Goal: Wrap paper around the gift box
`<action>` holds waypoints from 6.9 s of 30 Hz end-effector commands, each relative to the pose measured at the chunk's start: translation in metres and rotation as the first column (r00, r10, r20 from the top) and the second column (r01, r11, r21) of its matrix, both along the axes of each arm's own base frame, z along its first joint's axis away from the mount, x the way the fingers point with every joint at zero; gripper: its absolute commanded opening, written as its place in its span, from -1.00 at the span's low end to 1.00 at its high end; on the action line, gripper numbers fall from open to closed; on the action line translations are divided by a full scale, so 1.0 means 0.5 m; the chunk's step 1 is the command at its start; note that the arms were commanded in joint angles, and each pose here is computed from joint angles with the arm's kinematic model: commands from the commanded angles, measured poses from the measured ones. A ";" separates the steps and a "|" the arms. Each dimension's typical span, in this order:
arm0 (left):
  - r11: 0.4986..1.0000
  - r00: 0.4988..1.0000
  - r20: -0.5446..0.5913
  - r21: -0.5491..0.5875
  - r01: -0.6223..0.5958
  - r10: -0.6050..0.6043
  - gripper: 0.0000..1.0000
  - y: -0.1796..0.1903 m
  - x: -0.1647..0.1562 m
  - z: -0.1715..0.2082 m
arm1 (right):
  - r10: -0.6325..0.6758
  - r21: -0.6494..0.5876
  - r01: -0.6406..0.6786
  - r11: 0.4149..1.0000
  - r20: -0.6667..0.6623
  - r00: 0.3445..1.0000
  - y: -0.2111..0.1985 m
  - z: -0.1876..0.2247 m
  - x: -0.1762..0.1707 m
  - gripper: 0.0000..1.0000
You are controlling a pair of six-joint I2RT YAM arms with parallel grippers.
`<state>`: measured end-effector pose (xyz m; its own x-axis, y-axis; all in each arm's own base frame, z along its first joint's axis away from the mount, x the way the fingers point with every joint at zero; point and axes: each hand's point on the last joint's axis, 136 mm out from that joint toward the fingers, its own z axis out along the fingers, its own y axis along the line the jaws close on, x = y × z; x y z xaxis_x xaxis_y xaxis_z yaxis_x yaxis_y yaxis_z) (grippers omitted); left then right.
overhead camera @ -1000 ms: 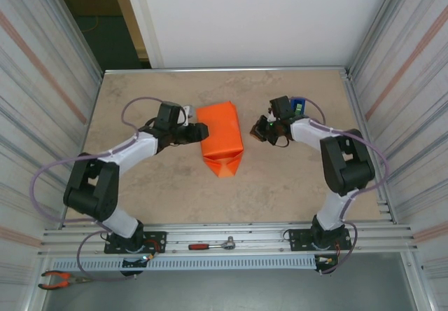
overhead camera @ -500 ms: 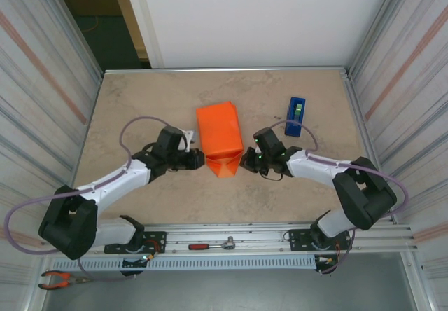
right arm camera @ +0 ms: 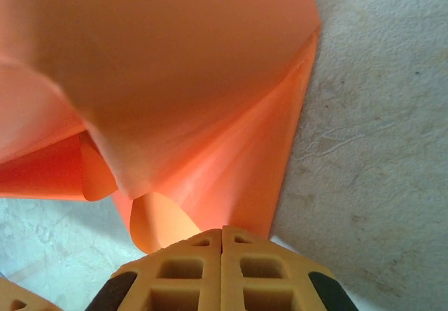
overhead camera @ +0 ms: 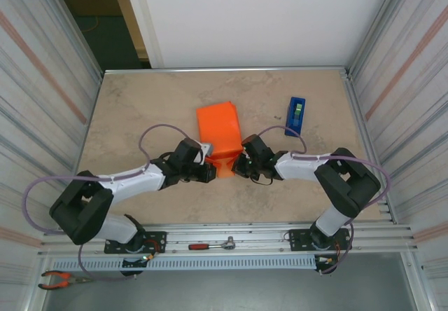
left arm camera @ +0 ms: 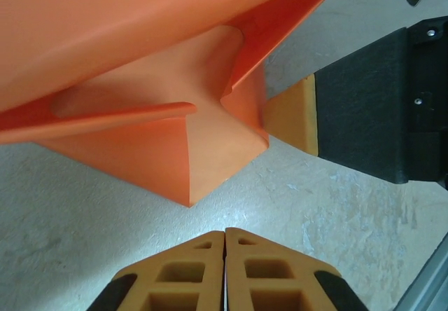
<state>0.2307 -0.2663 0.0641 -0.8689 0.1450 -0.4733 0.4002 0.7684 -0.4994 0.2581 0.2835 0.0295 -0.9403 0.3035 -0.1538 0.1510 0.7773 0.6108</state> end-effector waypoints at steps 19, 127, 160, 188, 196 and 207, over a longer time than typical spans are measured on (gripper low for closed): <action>0.999 1.000 0.011 0.047 0.016 -0.017 -0.87 -0.013 0.019 -0.069 | -0.017 -0.005 0.017 1.000 -0.017 1.000 0.014 -0.016 0.006 -1.00; 0.987 0.987 0.083 -0.088 -0.133 0.141 -0.08 0.090 0.117 0.097 | -0.054 -0.229 0.070 0.971 0.077 0.996 -0.006 0.017 -0.001 -1.00; 0.996 0.997 0.037 -0.055 0.068 -0.066 -0.45 -0.024 -0.042 -0.017 | -0.069 -0.134 0.083 0.988 0.108 0.992 -0.009 0.076 0.025 -1.00; 0.995 0.971 0.222 0.025 -0.100 0.092 -0.53 -0.056 0.107 -0.007 | -0.152 -0.094 0.160 0.983 0.093 0.984 -0.094 0.075 -0.002 -0.20; 0.993 0.969 0.223 0.007 -0.115 0.110 -0.52 -0.046 0.120 0.015 | -0.125 -0.046 0.129 0.991 0.073 0.989 -0.074 0.036 -0.011 -1.00; 0.994 0.970 0.223 0.014 -0.105 0.099 -0.51 -0.046 0.126 0.024 | -0.092 -0.012 0.094 0.995 0.116 0.989 0.019 -0.008 0.025 -1.00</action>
<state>0.2860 -0.2867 0.0575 -0.7782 0.0820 -0.6226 0.3989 0.8302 -0.3894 0.2550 0.2756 0.0200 -0.9019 0.3580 -0.2415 0.1672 0.8051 0.5691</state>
